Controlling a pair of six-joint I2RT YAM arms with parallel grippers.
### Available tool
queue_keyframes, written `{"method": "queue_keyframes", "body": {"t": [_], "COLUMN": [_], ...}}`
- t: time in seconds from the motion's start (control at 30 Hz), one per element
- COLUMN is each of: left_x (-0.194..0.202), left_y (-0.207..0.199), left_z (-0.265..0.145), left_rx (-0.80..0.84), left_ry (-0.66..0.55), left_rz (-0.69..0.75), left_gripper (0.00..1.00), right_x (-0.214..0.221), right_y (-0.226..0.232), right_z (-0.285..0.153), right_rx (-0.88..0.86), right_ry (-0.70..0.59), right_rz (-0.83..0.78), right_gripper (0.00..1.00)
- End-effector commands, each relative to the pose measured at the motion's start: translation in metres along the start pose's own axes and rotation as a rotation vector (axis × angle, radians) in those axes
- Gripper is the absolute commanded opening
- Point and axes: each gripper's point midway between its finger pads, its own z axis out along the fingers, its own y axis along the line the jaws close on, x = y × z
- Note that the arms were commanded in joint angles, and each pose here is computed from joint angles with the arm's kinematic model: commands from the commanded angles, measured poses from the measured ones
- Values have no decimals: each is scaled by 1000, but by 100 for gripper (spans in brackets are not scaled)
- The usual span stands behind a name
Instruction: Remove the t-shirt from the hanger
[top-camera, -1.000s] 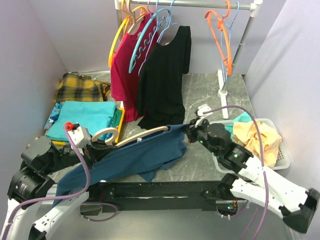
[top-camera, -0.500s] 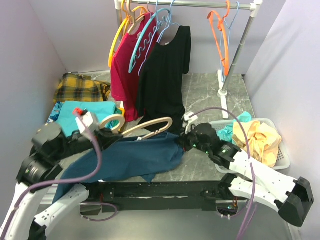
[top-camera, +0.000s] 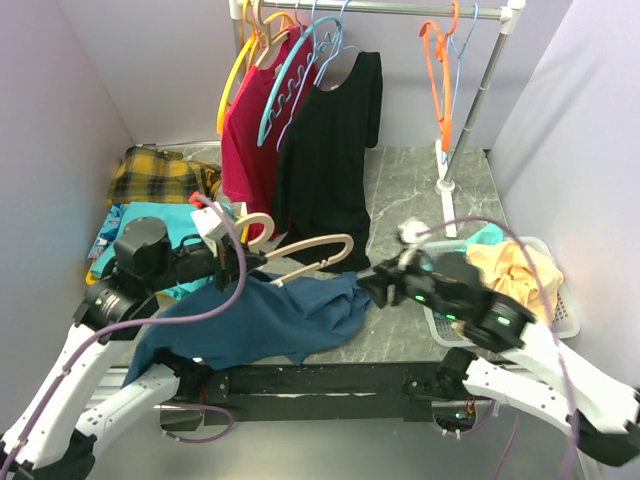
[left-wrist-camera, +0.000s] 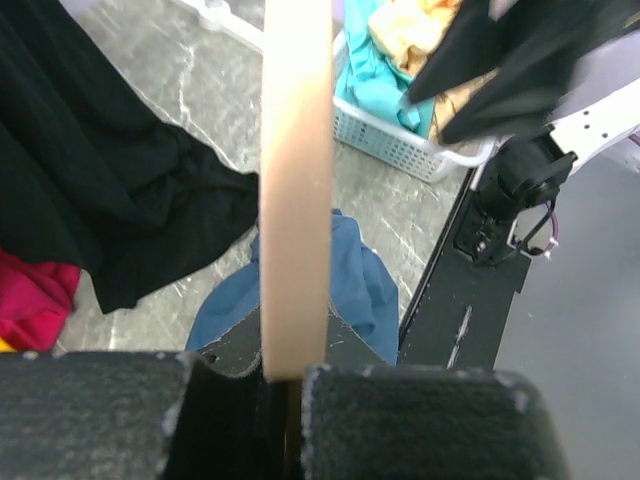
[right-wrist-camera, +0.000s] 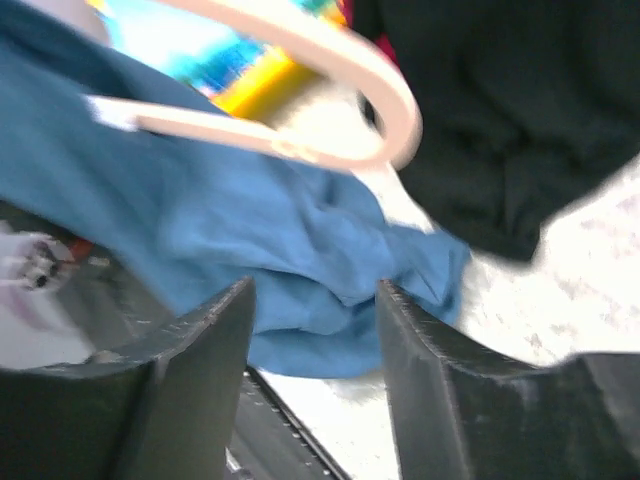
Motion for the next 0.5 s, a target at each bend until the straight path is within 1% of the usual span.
{"method": "queue_keyframes", "body": {"t": [0.0,0.07,0.13,0.17,0.23,0.27,0.3,0.47], "left_x": [-7,-8,-1,-1,10,8,10,8], "left_y": [-10,-22,-25,-34,-36,-43,-44,-60], "left_z": [4,6,11,10,15,15,17,17], "left_rx": [65,139,177,221,256,276,282,344], "left_ry": [-8,-7,33,46,107,114,128,123], "left_rz": [30,45,39,40,51,61,62,98], "left_gripper": [1,1,1,1,1,1,1,1], "right_x": [-28,-50,-62,-68,-69,-71,-70,-51], "right_y": [22,31,33,35,34,38,40,54], "right_z": [-47,-57,-58,-54,-45,-35,-30,-9], "right_rx": [-122,-159,-163,-156,-145,-153,-165,-247], "right_ry": [-70,-124,-131,-102,-48,-13,4,98], "right_rz": [-54,-95,-149,-170,-228,-233,-270,-327], "right_gripper": [65,67,68,69,69,69,69,69]}}
